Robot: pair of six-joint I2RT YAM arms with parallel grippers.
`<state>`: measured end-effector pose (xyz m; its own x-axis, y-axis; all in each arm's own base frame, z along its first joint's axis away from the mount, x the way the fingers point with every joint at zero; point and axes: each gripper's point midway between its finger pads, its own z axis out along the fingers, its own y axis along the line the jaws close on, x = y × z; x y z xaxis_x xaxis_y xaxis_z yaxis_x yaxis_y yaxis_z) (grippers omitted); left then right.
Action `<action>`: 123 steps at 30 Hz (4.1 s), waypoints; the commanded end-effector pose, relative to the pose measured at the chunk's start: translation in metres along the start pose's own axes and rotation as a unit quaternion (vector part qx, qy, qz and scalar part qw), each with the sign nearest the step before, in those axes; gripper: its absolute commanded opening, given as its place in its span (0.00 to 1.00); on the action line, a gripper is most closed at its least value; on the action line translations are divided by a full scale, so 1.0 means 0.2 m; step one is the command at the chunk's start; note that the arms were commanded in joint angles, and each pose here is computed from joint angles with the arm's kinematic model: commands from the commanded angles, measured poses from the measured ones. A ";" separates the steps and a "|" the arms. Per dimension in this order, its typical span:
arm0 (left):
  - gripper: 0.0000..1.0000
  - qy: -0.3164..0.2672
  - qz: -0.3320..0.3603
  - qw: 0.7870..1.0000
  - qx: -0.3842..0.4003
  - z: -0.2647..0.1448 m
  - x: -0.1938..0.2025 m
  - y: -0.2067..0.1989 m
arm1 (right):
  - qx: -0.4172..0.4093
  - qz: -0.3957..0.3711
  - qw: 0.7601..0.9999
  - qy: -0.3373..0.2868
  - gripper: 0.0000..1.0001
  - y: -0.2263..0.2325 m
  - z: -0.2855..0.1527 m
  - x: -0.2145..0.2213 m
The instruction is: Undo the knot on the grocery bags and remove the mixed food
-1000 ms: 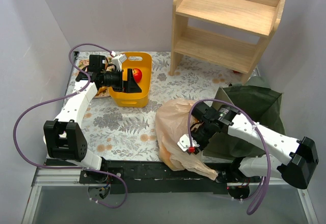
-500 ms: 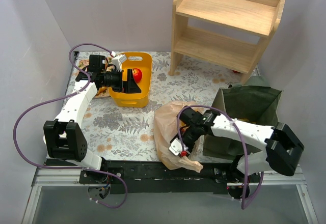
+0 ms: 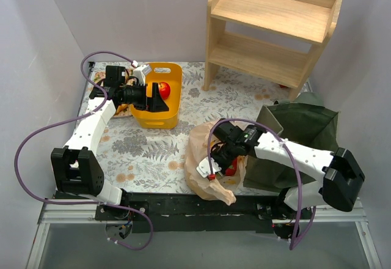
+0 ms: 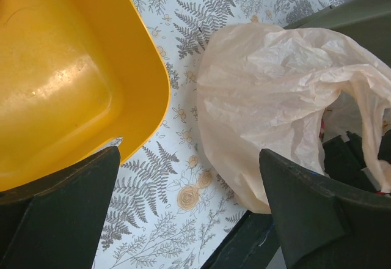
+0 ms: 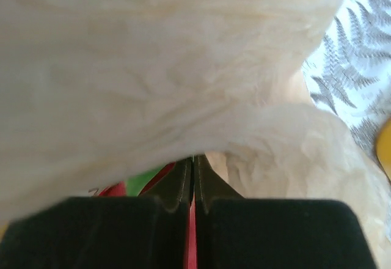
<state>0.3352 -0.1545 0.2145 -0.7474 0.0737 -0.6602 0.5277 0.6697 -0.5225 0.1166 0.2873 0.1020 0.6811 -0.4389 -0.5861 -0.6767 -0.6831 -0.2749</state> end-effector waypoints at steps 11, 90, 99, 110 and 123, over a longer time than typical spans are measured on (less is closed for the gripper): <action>0.98 -0.049 0.046 0.997 0.048 -0.04 -0.23 -0.12 | 0.129 0.085 0.988 -0.008 0.01 -0.14 -0.60 -0.28; 0.00 -0.270 0.225 0.936 -0.020 -0.48 -1.21 -0.40 | 0.486 0.343 0.790 -0.146 0.95 -0.86 -1.32 -0.19; 0.00 -0.263 0.176 0.930 -0.188 -0.39 -1.23 0.11 | 0.482 0.334 0.800 -0.125 0.96 -0.83 -1.32 -0.17; 0.00 -0.210 0.107 0.942 -0.238 -0.24 -1.07 0.50 | 0.479 0.334 0.806 -0.097 0.96 -0.78 -1.32 -0.12; 0.00 -0.152 0.037 0.962 -0.224 -0.10 -0.83 0.81 | 0.479 0.346 0.802 -0.079 0.96 -0.78 -1.32 -0.04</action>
<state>0.5315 -0.0422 0.2430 -0.5541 -0.0281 -0.8319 0.2723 0.9383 -0.2130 0.2886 0.2463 0.3330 0.0132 -0.4033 -0.9150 -0.8501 0.4772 -0.2226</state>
